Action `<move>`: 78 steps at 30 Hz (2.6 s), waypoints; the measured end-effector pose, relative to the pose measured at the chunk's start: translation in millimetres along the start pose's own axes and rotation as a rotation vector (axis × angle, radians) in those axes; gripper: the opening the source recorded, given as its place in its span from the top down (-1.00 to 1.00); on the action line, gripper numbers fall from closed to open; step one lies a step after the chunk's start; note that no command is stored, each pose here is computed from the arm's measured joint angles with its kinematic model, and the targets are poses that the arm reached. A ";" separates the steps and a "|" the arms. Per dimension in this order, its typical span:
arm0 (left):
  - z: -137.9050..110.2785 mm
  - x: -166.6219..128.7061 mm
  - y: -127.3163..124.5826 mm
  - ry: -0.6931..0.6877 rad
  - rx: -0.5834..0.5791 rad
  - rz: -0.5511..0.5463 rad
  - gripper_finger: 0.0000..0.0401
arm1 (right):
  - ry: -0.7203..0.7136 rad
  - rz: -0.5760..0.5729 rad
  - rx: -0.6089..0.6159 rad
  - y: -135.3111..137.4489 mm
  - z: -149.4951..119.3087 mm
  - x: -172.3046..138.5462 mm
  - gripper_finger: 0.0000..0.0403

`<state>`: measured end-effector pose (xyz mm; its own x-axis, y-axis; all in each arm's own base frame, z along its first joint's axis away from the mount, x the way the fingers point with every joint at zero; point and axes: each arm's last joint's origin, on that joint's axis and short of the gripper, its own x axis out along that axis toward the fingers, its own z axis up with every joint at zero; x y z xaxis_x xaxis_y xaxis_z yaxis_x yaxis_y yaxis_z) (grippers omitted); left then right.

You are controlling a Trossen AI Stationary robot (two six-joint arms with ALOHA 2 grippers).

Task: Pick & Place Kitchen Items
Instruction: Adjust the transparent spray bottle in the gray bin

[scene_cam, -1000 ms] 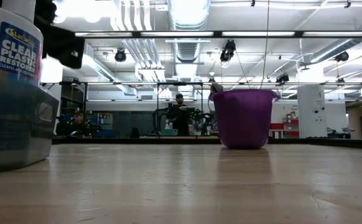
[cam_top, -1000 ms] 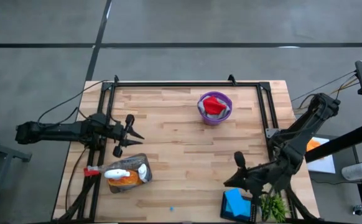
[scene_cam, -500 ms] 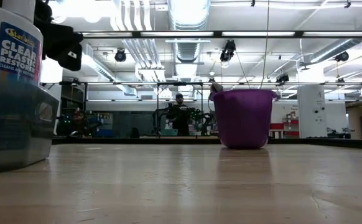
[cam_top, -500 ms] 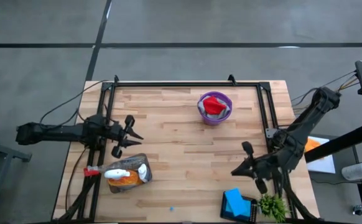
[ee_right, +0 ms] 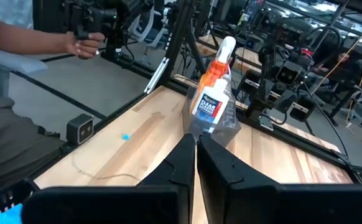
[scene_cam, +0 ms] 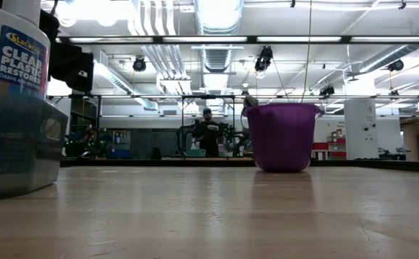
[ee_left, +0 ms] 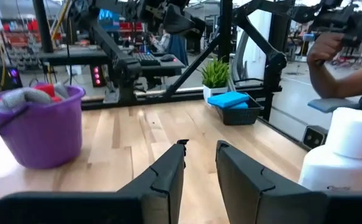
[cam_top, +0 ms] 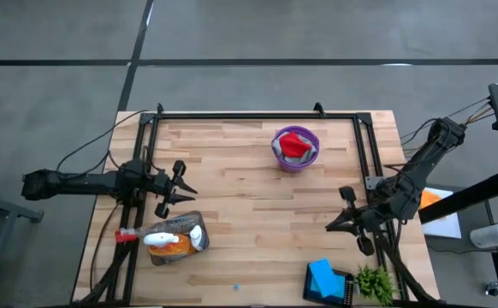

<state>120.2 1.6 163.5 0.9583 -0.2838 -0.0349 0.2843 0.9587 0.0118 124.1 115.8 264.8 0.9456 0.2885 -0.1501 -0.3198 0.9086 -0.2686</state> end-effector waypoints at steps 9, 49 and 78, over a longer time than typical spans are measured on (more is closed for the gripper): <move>0.2 0.0 0.0 -0.002 -0.125 0.000 0.51 | -0.011 -0.002 0.009 -1.0 0.9 -1.5 0.91; 0.3 -0.1 2.0 -0.021 -0.450 0.068 0.50 | -0.002 0.001 -0.008 -0.2 -1.7 -1.0 0.91; 178.2 -2.6 -27.6 0.332 -0.227 0.153 -0.43 | 0.000 0.001 -0.009 0.0 -1.8 -0.8 0.91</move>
<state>115.2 -27.8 341.3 0.9166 -0.1516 -0.3700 0.0906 0.9800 -0.1770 123.3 115.0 263.2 0.9454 0.2894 -0.1501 -0.3212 0.9056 -0.2769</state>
